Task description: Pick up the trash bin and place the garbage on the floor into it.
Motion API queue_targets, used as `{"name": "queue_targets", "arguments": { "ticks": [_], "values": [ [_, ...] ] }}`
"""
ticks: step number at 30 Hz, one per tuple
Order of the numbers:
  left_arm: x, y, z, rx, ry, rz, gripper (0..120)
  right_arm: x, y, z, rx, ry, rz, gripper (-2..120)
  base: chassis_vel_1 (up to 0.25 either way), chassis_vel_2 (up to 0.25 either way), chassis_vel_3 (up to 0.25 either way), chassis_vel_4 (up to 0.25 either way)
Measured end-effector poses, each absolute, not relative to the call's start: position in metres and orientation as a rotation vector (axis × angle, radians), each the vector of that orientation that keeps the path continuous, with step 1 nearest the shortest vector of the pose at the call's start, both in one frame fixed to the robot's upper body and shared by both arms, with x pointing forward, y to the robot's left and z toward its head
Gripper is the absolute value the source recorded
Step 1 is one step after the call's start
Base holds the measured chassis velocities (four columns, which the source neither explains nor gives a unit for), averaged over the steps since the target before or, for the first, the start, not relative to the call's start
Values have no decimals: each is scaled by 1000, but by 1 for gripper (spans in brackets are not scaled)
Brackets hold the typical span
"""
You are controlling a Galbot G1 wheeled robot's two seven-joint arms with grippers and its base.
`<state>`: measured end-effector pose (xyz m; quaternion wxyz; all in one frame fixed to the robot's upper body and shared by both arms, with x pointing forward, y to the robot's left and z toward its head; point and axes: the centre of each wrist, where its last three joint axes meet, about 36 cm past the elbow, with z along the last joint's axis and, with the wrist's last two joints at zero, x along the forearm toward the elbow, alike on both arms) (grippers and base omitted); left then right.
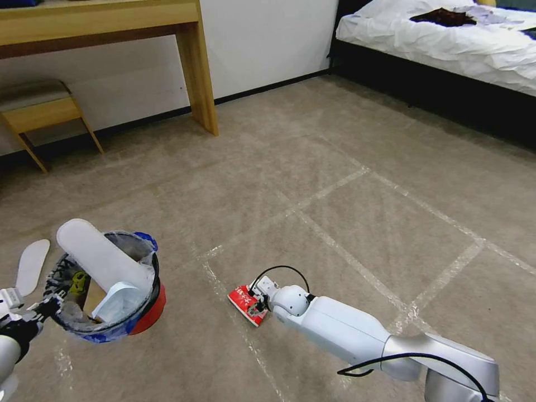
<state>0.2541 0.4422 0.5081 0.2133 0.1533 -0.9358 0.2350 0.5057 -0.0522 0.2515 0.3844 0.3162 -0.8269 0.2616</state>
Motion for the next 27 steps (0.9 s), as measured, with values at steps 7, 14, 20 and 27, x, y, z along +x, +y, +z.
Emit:
{"name": "queue_targets", "arguments": {
  "ticks": [7, 14, 20, 27],
  "values": [
    [254, 442, 507, 427, -2597, 656, 0, 507, -51, 235, 795, -2137, 664, 80, 0, 0, 0, 0],
    [254, 441, 506, 423, -2597, 660, 0, 506, -51, 228, 810, -2154, 650, 54, 0, 0, 0, 0],
    [255, 440, 506, 418, -2599, 661, 0, 505, -54, 224, 810, -2164, 646, 30, 0, 0, 0, 0],
    [256, 438, 504, 416, -2599, 665, 0, 503, -58, 223, 815, -2181, 637, 6, 0, 0, 0, 0]
  ]
}}
